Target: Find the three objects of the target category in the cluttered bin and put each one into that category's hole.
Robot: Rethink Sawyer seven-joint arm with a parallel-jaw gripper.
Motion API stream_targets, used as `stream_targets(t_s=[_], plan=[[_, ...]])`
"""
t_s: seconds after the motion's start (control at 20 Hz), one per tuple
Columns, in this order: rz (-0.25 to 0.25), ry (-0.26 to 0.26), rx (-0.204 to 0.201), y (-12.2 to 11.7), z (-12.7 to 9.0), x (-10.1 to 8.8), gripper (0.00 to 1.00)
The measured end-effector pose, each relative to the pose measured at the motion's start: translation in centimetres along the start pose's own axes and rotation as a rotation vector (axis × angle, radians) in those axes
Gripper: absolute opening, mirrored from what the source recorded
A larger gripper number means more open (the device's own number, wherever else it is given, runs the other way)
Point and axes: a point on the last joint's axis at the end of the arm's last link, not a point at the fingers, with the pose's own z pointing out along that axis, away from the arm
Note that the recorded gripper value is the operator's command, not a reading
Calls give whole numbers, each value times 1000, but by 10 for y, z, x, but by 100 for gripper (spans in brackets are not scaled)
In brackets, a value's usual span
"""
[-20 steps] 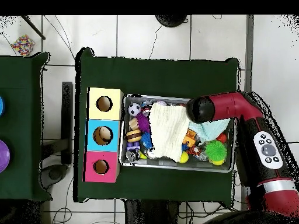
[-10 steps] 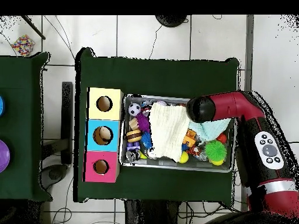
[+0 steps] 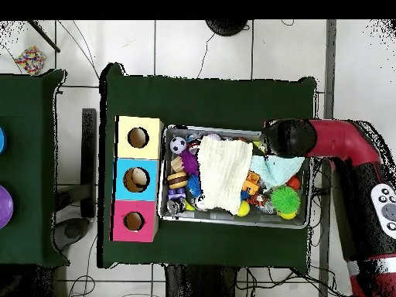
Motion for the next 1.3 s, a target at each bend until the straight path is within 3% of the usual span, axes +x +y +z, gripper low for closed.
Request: stream_targets(t_s=[0.25, 0.4, 0.55, 0.65, 0.8, 1.1, 1.2, 1.3], plan=[[89, -67, 3, -4, -35, 20, 0], [143, -143, -45, -3, -56, 25, 0], [166, -198, -81, -3, -66, 23, 0], [185, -266, -114, -5, -76, 17, 0], [195, -325, -125, -10, -84, 9, 0], [217, -474, -105, -32, -98, -19, 0], [221, -541, -99, -45, -103, -37, 0], [221, -573, -96, -51, -105, -45, 0]])
